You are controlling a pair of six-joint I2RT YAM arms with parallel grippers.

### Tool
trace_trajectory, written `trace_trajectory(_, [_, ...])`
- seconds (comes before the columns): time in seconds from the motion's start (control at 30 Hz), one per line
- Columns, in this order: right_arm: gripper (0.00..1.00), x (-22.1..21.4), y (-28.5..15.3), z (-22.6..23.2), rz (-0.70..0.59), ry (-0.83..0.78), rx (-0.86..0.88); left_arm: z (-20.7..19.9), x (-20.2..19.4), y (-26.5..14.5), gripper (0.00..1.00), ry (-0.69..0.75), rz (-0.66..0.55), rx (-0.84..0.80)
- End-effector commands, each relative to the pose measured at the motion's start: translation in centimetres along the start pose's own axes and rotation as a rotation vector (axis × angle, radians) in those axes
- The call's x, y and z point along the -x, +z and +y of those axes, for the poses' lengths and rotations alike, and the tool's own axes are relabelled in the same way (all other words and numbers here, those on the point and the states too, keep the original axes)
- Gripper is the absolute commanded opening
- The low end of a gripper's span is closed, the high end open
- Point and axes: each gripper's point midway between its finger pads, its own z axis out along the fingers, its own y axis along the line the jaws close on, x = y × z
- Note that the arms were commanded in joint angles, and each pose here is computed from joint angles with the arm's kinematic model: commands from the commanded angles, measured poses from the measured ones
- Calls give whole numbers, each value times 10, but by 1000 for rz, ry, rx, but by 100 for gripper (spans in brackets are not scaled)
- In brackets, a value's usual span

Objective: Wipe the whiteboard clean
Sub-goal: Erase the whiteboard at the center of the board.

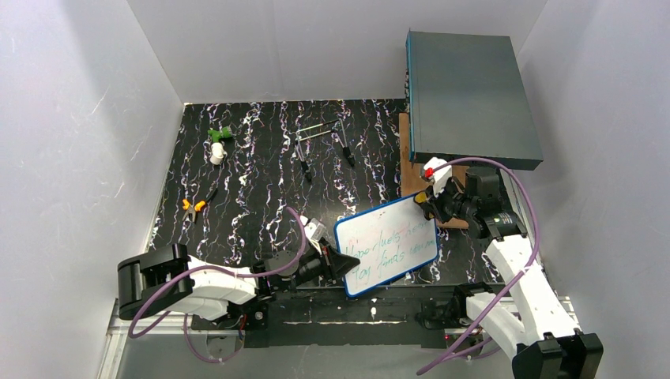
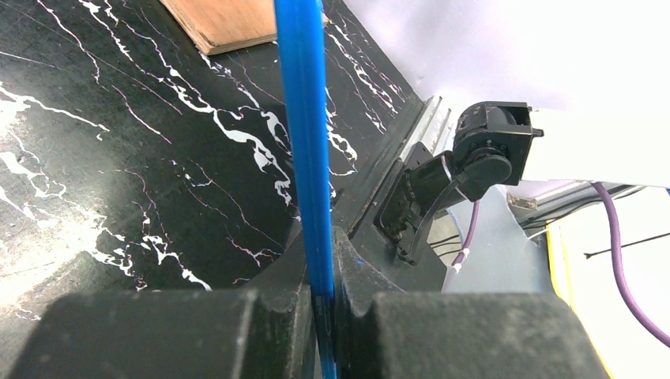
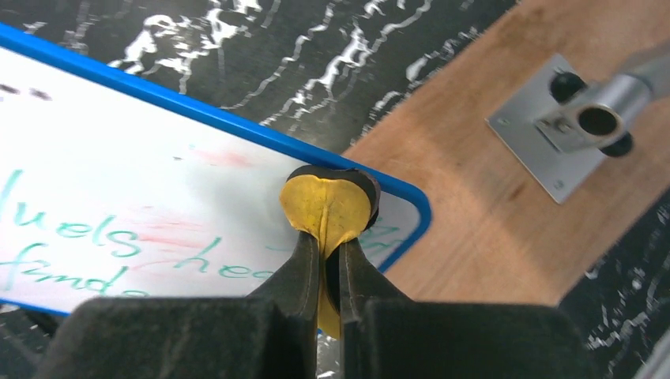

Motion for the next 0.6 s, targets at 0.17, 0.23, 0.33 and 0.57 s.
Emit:
trace_trajectory(0.17, [1, 41, -16, 76, -166, -7, 432, -45, 1, 7, 0, 28, 30, -191])
trace_trajectory(0.23, [1, 40, -17, 87, -166, -21, 483, -45, 1, 8, 0, 27, 32, -190])
trace_trajectory(0.33, [1, 39, -20, 97, -167, -34, 530, -45, 1, 9, 0, 24, 35, -188])
trace_trajectory(0.57, [1, 31, -1, 35, -95, 43, 150, -46, 1, 11, 0, 25, 39, -185])
